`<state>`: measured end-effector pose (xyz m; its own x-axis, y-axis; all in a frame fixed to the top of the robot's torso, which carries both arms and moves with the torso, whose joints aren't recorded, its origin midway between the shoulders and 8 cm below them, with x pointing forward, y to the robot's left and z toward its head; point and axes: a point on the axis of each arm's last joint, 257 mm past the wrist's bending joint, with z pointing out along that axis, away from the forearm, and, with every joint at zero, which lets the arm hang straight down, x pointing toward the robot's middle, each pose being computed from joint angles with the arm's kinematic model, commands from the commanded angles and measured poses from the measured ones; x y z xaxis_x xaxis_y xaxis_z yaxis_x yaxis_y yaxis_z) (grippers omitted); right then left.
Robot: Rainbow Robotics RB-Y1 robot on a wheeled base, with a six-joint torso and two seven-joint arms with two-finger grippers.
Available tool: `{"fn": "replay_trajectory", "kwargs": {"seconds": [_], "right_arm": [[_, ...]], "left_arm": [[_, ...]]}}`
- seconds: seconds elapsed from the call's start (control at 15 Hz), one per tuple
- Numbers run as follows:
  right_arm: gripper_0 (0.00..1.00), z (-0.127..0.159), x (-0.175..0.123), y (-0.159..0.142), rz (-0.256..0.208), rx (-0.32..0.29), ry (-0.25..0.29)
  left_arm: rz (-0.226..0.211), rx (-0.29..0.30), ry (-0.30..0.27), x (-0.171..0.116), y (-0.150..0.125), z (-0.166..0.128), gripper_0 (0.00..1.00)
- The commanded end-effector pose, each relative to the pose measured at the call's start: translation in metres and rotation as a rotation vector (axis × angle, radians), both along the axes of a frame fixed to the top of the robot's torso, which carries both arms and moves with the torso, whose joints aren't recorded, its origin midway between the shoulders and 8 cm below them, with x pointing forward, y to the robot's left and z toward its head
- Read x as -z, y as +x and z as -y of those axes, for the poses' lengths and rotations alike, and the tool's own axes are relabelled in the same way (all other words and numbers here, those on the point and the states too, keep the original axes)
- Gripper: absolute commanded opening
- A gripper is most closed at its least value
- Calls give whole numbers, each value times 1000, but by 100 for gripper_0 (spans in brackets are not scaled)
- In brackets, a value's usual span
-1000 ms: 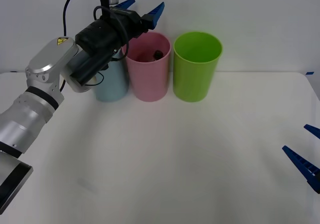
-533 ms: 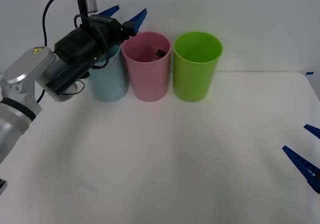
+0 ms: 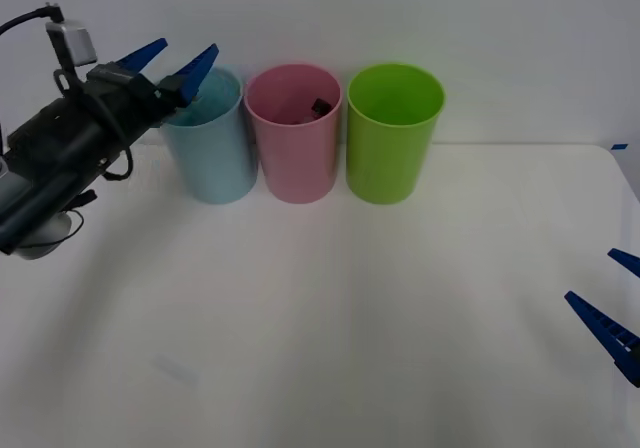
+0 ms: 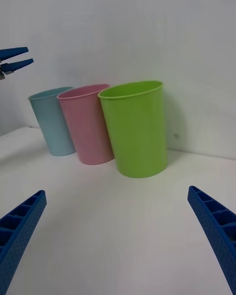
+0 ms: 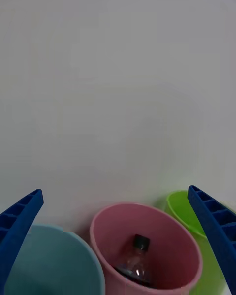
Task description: Grasp the object on the table and drop it into the matching bin: aluminum can to the light blue bin, PET bottle to the pink bin.
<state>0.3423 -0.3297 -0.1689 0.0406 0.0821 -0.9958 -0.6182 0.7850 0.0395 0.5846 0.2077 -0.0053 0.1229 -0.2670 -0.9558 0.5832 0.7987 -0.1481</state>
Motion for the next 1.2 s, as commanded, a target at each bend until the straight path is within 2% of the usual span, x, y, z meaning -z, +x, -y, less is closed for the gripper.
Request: {"fn": "replay_trajectory", "kwargs": {"seconds": [0.07, 0.2, 0.4, 0.6, 0.73, 0.87, 1.07, 1.2], "right_arm": [[100, 0, 0, 0, 0, 0, 0], [100, 0, 0, 0, 0, 0, 0], [100, 0, 0, 0, 0, 0, 0], [100, 0, 0, 0, 0, 0, 0], [100, 0, 0, 0, 0, 0, 0], [100, 0, 0, 0, 0, 0, 0], [100, 0, 0, 0, 0, 0, 0], [100, 0, 0, 0, 0, 0, 0]], "left_arm": [[23, -8, 5, 10, -35, -35, 100], [32, -8, 24, 19, -58, -56, 100], [32, -3, 84, 39, -90, -85, 100], [9, 1, 160, 64, -121, -113, 100], [-16, -8, 211, 80, -140, -132, 100], [-39, -25, 230, 92, -158, -148, 100], [-84, -42, 289, 110, -186, -174, 100], [-126, -55, 299, 125, -201, -184, 100]]}}
